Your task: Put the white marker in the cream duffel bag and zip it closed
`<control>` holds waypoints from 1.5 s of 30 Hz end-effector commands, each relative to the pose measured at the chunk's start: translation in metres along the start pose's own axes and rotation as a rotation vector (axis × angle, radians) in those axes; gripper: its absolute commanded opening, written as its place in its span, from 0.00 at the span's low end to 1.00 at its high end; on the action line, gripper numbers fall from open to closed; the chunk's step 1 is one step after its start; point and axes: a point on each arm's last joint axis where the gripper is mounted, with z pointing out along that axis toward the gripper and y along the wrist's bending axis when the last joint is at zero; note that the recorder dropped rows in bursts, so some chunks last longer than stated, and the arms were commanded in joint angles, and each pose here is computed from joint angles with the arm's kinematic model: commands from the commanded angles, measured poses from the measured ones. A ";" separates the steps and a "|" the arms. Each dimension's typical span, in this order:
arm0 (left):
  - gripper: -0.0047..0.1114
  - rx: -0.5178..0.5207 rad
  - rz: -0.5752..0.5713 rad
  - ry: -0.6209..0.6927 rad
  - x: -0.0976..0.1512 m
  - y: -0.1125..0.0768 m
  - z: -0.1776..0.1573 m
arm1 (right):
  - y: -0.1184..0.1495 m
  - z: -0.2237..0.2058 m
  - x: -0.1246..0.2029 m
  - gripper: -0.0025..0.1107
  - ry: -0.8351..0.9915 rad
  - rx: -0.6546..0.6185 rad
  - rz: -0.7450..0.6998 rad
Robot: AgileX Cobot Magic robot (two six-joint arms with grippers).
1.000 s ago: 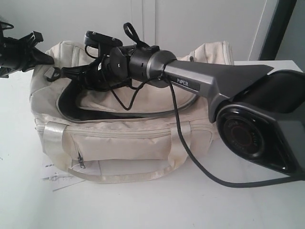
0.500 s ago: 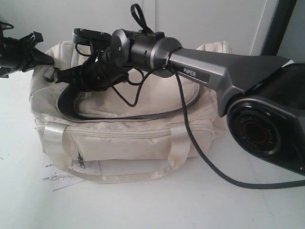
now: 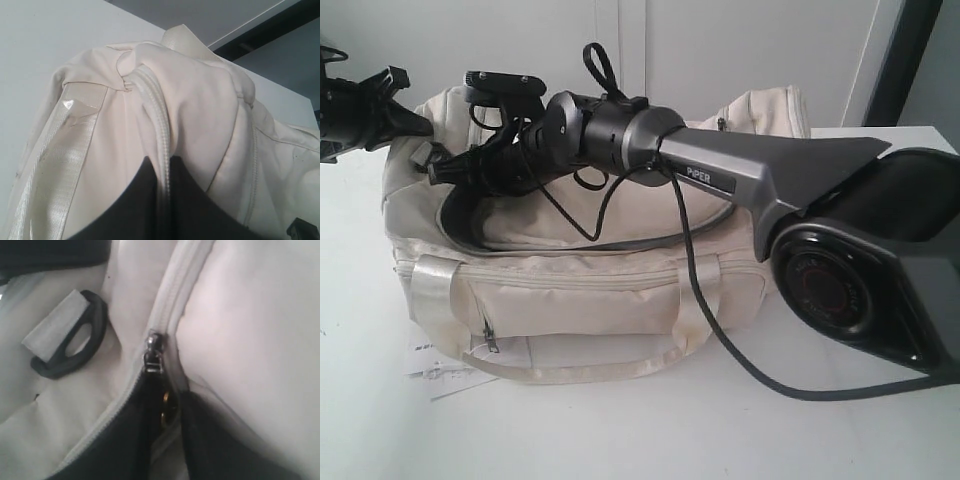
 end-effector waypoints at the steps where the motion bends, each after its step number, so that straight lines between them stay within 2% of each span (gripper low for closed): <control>1: 0.04 0.021 0.004 -0.001 -0.001 -0.003 -0.001 | 0.000 0.002 -0.001 0.02 -0.019 -0.003 0.000; 5: 0.04 0.021 0.004 -0.001 -0.001 -0.003 -0.001 | 0.006 -0.005 -0.005 0.02 0.000 -0.029 0.033; 9: 0.04 0.019 0.004 -0.003 -0.001 -0.003 -0.001 | 0.013 -0.023 -0.012 0.02 0.052 -0.030 -0.029; 16: 0.04 0.019 0.004 -0.003 -0.001 -0.003 -0.001 | 0.016 -0.037 -0.022 0.02 0.056 -0.038 -0.035; 25: 0.06 0.006 -0.002 -0.017 -0.003 -0.003 -0.001 | 0.017 -0.041 -0.017 0.02 0.133 -0.040 -0.060; 27: 0.13 0.001 0.002 -0.028 -0.004 -0.004 -0.003 | 0.017 -0.041 -0.017 0.02 0.133 -0.038 -0.063; 33: 0.51 0.002 0.030 -0.049 -0.008 -0.010 -0.009 | 0.018 -0.044 -0.019 0.02 0.129 -0.039 -0.064; 36: 0.64 0.015 0.055 -0.061 -0.012 -0.018 -0.015 | 0.018 -0.044 -0.019 0.02 0.128 -0.039 -0.066; 38: 0.68 0.012 0.078 -0.078 -0.016 -0.020 -0.017 | 0.018 -0.043 -0.019 0.02 0.125 -0.039 -0.066; 42: 0.69 -0.025 0.090 -0.124 -0.024 -0.016 -0.015 | 0.018 -0.043 -0.019 0.02 0.125 -0.039 -0.066; 45: 0.69 -0.003 0.096 -0.084 -0.022 -0.008 -0.001 | 0.018 -0.043 -0.020 0.02 0.124 -0.039 -0.066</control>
